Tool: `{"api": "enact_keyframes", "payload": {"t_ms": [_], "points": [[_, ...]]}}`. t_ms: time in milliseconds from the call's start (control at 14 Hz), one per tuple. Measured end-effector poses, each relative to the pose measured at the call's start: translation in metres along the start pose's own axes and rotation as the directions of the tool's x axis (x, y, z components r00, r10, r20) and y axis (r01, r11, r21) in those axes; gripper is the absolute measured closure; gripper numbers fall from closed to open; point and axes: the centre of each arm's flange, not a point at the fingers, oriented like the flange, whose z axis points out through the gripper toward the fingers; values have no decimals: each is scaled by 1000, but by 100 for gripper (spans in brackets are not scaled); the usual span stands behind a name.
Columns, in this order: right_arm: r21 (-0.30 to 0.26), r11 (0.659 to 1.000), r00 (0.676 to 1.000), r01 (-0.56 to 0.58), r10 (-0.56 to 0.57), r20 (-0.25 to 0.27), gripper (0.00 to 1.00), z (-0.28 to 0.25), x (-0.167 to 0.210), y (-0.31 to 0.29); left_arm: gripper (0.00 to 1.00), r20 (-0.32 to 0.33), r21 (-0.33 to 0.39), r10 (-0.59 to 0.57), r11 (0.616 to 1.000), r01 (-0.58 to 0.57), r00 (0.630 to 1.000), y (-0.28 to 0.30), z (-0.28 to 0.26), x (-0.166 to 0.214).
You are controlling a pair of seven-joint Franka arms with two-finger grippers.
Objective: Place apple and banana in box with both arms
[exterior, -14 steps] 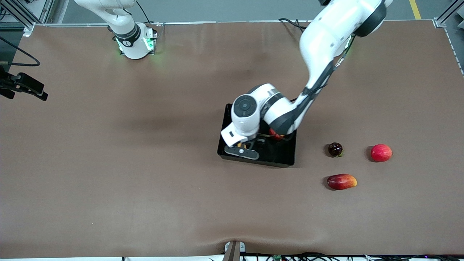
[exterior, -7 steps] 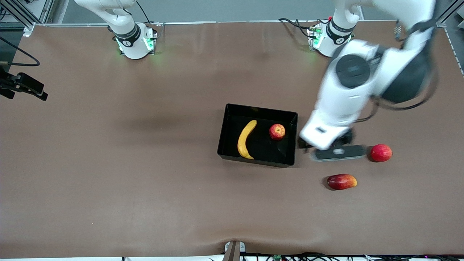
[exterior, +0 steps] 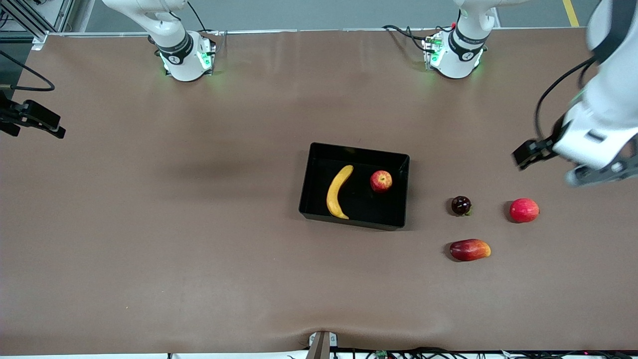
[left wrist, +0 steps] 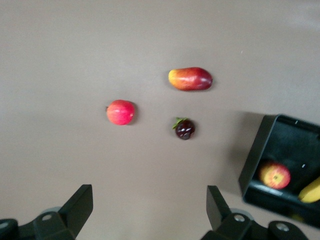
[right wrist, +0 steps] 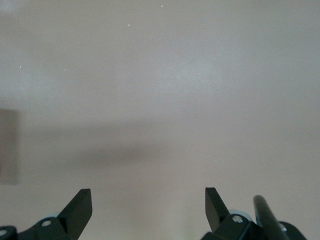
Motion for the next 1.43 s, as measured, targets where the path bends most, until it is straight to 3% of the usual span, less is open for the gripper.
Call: {"api": "enact_keyframes", "payload": {"t_ms": [357,786,1429], "points": [[0,1000,1000,0,0,0,0,0,0,0,0,4,-29,79,996,-79,997,-58,8,-20],[0,1000,1000,0,0,0,0,0,0,0,0,-2,-78,66,995,-66,998,-66,4,-54],[0,1000,1000,0,0,0,0,0,0,0,0,12,-113,82,990,-80,997,-55,4,-60]]}}
